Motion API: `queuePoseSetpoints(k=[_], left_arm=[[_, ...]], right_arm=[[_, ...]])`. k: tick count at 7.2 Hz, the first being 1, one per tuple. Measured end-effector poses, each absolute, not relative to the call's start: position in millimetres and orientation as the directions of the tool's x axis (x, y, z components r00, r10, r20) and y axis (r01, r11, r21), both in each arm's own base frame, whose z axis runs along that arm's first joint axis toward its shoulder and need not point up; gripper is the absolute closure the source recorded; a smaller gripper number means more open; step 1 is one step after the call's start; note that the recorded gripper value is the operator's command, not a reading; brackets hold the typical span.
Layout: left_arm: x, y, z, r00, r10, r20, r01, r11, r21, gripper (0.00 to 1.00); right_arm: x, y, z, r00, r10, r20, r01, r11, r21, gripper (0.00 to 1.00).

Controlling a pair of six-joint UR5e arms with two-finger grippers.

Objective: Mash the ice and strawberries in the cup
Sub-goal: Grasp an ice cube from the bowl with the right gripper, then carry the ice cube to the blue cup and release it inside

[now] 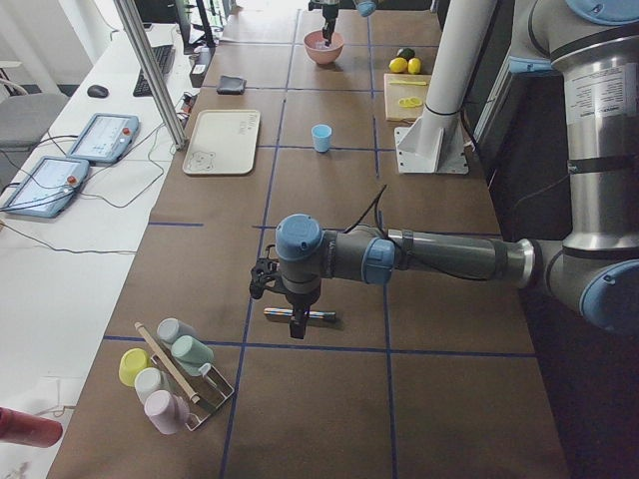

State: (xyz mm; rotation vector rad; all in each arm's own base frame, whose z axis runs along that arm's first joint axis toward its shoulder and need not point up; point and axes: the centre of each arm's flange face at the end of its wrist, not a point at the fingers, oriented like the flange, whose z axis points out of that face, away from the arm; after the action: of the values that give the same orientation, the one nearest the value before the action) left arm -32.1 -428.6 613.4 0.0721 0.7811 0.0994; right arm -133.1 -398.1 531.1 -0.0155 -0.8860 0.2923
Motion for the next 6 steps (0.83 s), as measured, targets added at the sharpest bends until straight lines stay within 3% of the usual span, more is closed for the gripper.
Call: queuePoseSetpoints(k=[3, 6], left_arm=[[-32.0, -428.6, 613.3, 0.705, 0.116, -0.7, -0.063, 0.993, 0.102, 0.0], [-32.0, -428.7, 613.5, 0.705, 0.119, -0.699, -0.064, 0.992, 0.104, 0.0]], right_arm=[[-165.0, -397.2, 407.0, 0.508, 0.118, 0.853, -0.167, 0.985, -0.037, 0.99], [-288.9, -396.4, 279.7, 0.381, 0.18, 0.907, -0.125, 0.982, -0.142, 0.98]])
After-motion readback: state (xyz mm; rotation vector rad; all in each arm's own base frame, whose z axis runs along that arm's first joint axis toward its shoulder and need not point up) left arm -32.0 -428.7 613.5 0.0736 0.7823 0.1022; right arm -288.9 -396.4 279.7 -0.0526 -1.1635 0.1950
